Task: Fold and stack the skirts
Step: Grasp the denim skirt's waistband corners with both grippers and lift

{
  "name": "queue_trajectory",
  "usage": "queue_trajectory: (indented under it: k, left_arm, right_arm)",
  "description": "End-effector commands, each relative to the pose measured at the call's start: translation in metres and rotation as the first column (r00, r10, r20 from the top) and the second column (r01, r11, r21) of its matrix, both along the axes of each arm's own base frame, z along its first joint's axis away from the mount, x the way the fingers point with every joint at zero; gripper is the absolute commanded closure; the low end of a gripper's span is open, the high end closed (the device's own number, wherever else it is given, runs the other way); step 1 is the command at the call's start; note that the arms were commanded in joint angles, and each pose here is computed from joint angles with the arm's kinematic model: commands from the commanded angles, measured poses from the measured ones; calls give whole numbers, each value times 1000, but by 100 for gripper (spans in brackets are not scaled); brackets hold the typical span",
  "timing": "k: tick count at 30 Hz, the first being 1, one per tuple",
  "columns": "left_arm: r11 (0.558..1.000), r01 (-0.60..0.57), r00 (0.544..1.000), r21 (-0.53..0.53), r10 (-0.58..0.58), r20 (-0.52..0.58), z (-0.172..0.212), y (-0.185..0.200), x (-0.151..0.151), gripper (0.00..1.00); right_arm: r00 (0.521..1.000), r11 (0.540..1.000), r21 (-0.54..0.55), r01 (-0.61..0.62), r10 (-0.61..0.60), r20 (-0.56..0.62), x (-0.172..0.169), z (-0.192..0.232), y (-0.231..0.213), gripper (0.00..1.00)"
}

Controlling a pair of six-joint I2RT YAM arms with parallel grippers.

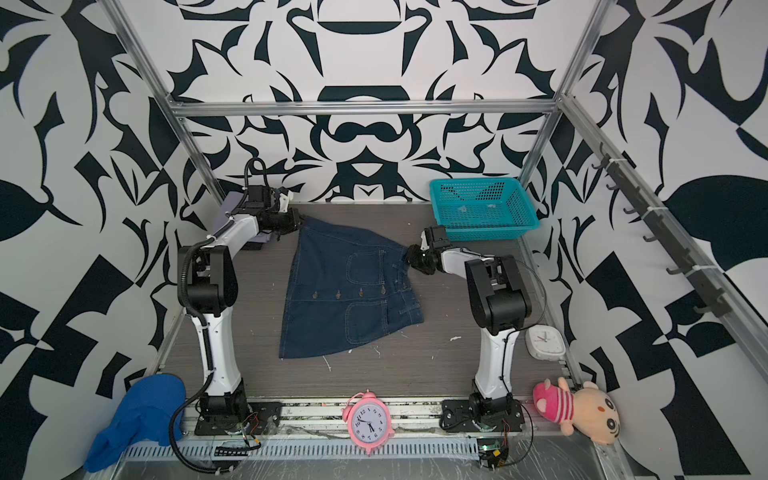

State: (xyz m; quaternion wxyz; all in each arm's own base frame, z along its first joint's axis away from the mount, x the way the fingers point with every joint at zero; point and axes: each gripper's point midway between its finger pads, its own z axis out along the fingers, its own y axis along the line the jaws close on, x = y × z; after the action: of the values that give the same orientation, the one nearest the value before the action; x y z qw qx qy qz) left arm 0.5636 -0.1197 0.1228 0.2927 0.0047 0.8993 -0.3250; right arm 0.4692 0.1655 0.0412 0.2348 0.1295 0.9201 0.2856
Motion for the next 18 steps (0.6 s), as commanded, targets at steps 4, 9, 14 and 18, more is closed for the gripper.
queue_trajectory:
  k: [4,9,14,18]
  left_arm:
    - [1000,2,999,-26,-1,33,20,-1,0,100]
    - [999,-12,999,-44,14,32,27,2,0,100]
    - [996,-42,998,-83,45,35,48,13,-6,100]
    - [988,-108,993,-106,114,45,73,30,-21,100]
  right_arm:
    - [992,996,85,2,-12,124,29,38,18,70]
    - [990,995,99,4,-18,141,35,51,20,92]
    - [981,995,96,3,-22,193,28,84,16,100]
    - [959,996,91,-8,-18,283,15,132,11,100]
